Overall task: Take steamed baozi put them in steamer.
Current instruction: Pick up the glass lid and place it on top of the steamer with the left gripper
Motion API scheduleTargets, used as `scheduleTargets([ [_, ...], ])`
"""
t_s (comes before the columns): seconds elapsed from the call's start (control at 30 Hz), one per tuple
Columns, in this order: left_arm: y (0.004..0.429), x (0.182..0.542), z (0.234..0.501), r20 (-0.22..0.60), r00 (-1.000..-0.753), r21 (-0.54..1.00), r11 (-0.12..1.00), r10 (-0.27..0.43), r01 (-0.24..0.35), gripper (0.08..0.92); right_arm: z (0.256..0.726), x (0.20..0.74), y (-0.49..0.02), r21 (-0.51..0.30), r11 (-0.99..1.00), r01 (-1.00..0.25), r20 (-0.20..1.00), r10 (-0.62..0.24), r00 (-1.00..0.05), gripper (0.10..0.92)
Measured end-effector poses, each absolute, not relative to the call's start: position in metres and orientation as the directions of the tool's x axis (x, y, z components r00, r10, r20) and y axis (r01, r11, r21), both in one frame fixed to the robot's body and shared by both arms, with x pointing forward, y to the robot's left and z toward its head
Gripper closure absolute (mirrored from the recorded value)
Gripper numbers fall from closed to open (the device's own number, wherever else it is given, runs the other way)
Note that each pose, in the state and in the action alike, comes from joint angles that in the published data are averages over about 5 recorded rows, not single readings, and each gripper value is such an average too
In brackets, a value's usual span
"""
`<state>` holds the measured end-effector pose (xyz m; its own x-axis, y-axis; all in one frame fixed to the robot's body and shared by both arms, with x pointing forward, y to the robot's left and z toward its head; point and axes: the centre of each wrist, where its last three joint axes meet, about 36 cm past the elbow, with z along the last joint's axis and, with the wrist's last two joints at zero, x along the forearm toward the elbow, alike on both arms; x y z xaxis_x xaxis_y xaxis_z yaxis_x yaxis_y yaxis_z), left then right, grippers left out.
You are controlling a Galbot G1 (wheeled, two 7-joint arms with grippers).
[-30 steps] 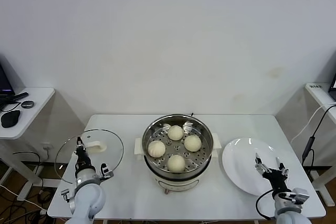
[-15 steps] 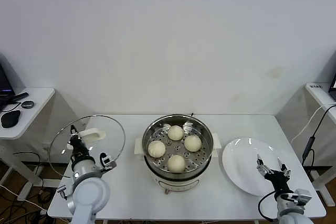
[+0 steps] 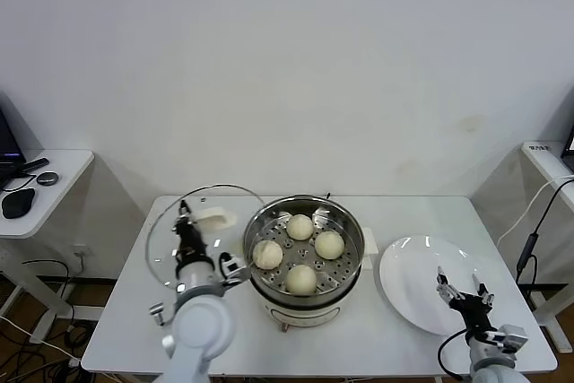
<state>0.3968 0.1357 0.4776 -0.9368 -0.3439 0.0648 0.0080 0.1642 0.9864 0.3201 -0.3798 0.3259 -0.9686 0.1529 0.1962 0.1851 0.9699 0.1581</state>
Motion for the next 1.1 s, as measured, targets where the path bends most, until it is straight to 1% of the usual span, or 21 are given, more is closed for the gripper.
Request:
scheduleTargets([
  [0.3,0.076,0.408,0.486,0.074,-0.977,0.977,0.210,-0.199,0.031,0.822,0.322,0.319,-0.380,0.156,0.967,0.200,0.207,0.166,-0.964,0.200],
  [0.43,0.053,0.410,0.486,0.078,-0.989,0.973,0.226,-0.128,0.048,0.822,0.320,0.318,-0.380,0.154,0.967,0.202,0.212,0.167,-0.963,0.200],
  [0.57,0.035,0.411,0.478,0.078,-0.994,0.973,0.221,-0.073,0.060,0.822,0.320,0.319,-0.380,0.157,0.967,0.203,0.212,0.167,-0.963,0.200],
  [0.73,0.019,0.410,0.467,0.088,-0.995,0.975,0.207,-0.040,0.078,0.822,0.319,0.321,-0.379,0.159,0.967,0.201,0.210,0.166,-0.964,0.200],
  [1.1,-0.004,0.402,0.452,0.074,-0.997,0.987,0.142,-0.017,0.071,0.822,0.319,0.321,-0.379,0.159,0.967,0.198,0.212,0.163,-0.964,0.200],
])
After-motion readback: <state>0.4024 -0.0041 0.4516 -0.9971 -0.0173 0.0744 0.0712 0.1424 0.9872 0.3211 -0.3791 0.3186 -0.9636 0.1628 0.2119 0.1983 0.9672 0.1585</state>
